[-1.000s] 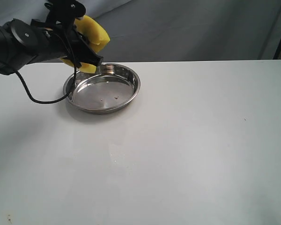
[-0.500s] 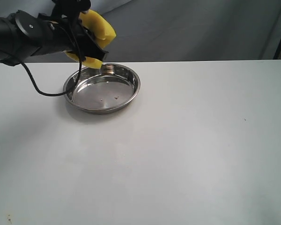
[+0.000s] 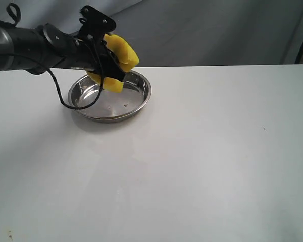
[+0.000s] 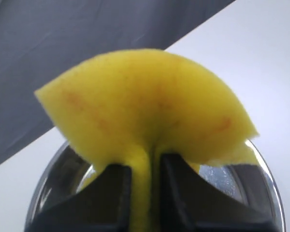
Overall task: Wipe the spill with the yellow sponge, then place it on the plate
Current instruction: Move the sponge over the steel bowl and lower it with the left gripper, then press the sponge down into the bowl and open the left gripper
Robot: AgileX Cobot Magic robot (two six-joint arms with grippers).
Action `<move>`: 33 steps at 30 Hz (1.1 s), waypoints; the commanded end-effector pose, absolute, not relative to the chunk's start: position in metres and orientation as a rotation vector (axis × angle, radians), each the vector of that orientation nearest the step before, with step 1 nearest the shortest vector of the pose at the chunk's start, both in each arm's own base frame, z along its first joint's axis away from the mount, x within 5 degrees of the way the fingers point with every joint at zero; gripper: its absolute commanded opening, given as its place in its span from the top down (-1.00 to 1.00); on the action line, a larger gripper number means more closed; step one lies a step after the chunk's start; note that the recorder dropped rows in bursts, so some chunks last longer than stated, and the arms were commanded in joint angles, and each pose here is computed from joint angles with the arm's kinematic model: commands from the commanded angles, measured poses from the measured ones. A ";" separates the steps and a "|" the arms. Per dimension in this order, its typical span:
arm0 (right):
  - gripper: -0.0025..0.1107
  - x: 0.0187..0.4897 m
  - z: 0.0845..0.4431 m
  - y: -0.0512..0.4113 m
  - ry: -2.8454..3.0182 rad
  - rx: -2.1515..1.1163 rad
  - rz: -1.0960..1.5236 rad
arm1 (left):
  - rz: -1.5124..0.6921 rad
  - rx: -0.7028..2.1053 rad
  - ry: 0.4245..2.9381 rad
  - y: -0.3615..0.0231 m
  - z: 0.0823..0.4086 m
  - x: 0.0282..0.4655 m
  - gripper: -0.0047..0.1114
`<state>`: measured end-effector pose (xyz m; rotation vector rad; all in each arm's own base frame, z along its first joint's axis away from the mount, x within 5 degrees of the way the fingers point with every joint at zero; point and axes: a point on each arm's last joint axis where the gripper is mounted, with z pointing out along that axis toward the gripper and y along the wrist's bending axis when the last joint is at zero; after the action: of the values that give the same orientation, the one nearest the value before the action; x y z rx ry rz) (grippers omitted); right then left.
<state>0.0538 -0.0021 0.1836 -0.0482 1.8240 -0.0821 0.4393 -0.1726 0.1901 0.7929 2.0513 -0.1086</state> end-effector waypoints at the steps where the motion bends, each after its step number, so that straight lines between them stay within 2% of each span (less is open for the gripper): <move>1: 0.96 0.054 0.183 -0.002 1.819 -0.049 -0.084 | -0.122 0.819 2.087 -0.177 0.172 0.443 0.92; 9: 0.96 0.054 0.183 -0.002 1.819 -0.049 -0.084 | -0.085 0.756 2.076 -0.174 0.165 0.449 0.92; 14: 0.96 0.054 0.183 -0.002 1.819 -0.049 -0.084 | -0.074 0.743 2.103 -0.174 0.147 0.452 0.91; 19: 0.96 0.054 0.183 -0.002 1.819 -0.049 -0.084 | -0.049 0.729 2.094 -0.173 0.144 0.454 0.81; 22: 0.96 0.054 0.183 -0.002 1.819 -0.049 -0.084 | -0.033 0.714 2.082 -0.172 0.145 0.455 0.54; 28: 0.96 0.054 0.183 -0.002 1.819 -0.049 -0.084 | -0.048 0.611 2.087 -0.170 0.147 0.457 -0.34; 31: 0.96 0.054 0.183 -0.002 1.819 -0.049 -0.084 | -0.036 0.601 2.077 -0.169 0.148 0.458 -0.58; 33: 0.96 0.054 0.183 -0.002 1.819 -0.049 -0.084 | -0.036 0.601 2.077 -0.169 0.148 0.458 -0.64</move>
<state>0.0538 -0.0021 0.1836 -0.0482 1.8240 -0.0821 0.4573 -0.1682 0.1435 0.6388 2.0877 -0.0322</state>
